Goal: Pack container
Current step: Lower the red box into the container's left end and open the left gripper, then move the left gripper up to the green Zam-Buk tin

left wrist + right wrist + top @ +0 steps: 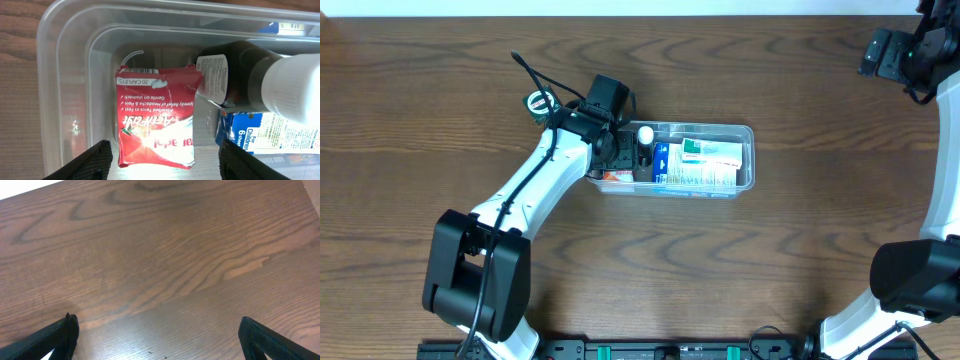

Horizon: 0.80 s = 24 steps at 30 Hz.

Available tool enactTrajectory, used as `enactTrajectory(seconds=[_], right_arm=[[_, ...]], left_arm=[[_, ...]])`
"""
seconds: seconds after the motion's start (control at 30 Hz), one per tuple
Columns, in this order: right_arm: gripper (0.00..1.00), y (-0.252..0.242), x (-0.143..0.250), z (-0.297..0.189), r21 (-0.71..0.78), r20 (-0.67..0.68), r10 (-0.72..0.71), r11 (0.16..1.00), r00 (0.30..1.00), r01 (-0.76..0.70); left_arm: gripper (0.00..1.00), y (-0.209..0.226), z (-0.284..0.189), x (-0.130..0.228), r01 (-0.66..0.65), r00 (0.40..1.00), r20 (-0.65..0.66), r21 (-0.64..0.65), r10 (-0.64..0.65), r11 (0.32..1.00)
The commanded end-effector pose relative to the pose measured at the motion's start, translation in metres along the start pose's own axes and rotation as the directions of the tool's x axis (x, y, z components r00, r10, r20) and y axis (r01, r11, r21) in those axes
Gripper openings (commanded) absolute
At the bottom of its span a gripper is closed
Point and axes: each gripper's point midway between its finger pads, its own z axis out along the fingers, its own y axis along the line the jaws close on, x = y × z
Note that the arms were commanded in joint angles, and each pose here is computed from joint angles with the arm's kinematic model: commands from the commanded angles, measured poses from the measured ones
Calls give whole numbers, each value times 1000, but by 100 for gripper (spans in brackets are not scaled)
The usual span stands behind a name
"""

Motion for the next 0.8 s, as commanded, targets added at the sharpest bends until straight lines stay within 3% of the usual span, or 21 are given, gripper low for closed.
enactTrajectory(seconds=[0.0, 0.1, 0.33, 0.6, 0.77], right_arm=[[99, -4, -1, 0, 10, 3, 17, 1000, 1000, -17], [99, -4, -1, 0, 9, 3, 17, 1000, 1000, -17], [99, -4, -1, 0, 10, 3, 17, 1000, 1000, -17], [99, -4, -1, 0, 10, 3, 17, 1000, 1000, -17], [99, -4, -1, 0, 9, 3, 17, 1000, 1000, -17]], left_arm=[[69, 1, -2, -6, 9, 1000, 15, -10, -9, 1000], [69, -3, -13, -13, 6, 999, 42, 2, -6, 1000], [69, -12, -88, -40, -95, 986, 136, 12, 93, 995], [86, 52, -141, -34, -61, 996, 52, -151, 70, 987], [86, 105, -140, -72, 76, 986, 161, -173, -47, 982]])
